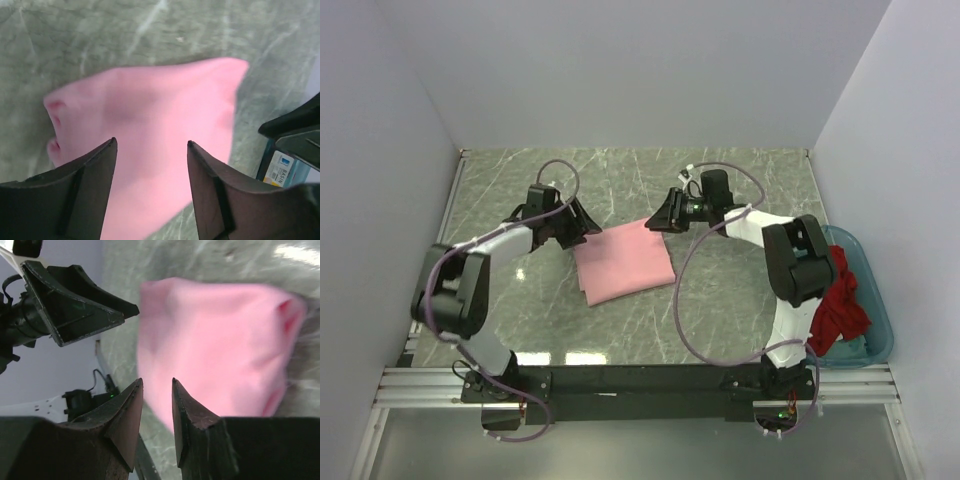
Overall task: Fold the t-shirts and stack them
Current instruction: Fold the tshirt
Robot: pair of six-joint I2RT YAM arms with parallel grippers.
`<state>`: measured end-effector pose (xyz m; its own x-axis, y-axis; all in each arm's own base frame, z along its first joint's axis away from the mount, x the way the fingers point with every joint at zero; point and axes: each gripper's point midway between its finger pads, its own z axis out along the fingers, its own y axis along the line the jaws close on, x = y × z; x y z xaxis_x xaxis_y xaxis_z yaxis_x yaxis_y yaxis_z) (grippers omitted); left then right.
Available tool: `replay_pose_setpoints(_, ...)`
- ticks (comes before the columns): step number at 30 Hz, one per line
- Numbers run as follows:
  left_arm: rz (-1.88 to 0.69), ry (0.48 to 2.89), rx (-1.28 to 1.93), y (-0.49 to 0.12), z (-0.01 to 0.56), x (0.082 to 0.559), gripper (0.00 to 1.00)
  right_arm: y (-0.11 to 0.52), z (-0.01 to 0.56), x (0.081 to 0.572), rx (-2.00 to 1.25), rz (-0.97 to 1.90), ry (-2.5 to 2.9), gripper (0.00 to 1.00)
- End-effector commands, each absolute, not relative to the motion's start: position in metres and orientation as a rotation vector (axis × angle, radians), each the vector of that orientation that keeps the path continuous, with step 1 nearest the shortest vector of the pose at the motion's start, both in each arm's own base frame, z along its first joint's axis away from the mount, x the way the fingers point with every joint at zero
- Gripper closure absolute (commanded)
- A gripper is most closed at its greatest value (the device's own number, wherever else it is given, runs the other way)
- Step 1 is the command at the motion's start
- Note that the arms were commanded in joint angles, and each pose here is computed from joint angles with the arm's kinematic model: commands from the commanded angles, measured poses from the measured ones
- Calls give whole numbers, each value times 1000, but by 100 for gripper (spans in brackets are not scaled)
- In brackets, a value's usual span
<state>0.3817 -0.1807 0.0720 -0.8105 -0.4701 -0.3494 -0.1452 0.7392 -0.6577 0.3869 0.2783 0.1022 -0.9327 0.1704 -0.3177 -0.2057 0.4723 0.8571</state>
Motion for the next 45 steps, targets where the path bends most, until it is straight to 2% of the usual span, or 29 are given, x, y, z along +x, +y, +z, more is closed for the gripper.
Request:
replay_pose_setpoints(1,-856,2363,-430,-188,113,358,36,286,132,361,-111,1526,2281,63)
replay_pose_setpoints(4,-881,2346,-410,-201,125,332,38,289,120,335,-119,1556,2327,63)
replay_pose_setpoints(6,-926,2367,-457,-206,115,308,42,292,106,315,-128,1588,2366,63)
replay_pose_setpoints(7,-954,2355,-470,-208,113,303,47,293,101,310,-127,1594,2379,63)
replay_pose_setpoints(10,-1011,2398,-546,-208,83,277,52,287,74,296,-65,1602,2446,64)
replay_pose_setpoints(12,-1028,2433,-586,-207,58,264,56,285,57,292,-38,1616,2474,64)
replay_pose_setpoints(17,-1051,2542,-769,-197,13,241,73,277,19,288,60,1583,2587,64)
replay_pose_setpoints(19,-1090,2514,-886,-189,9,240,76,271,8,283,118,1573,2620,64)
replay_pose_setpoints(22,-1060,2507,-963,-174,3,230,76,264,16,287,128,1584,2570,64)
replay_pose_setpoints(27,-1005,2406,-857,-164,42,254,72,271,67,309,19,1561,2460,64)
replay_pose_setpoints(32,-1058,2203,-677,-170,113,307,67,285,115,347,-38,1594,2317,64)
replay_pose_setpoints(35,-1055,2155,-606,-172,129,338,67,294,126,378,-47,1578,2272,64)
replay_pose_setpoints(41,-996,2178,-579,-173,102,386,69,306,123,430,54,1659,2189,64)
replay_pose_setpoints(45,-973,2245,-660,-164,56,400,72,301,90,449,164,1663,2213,64)
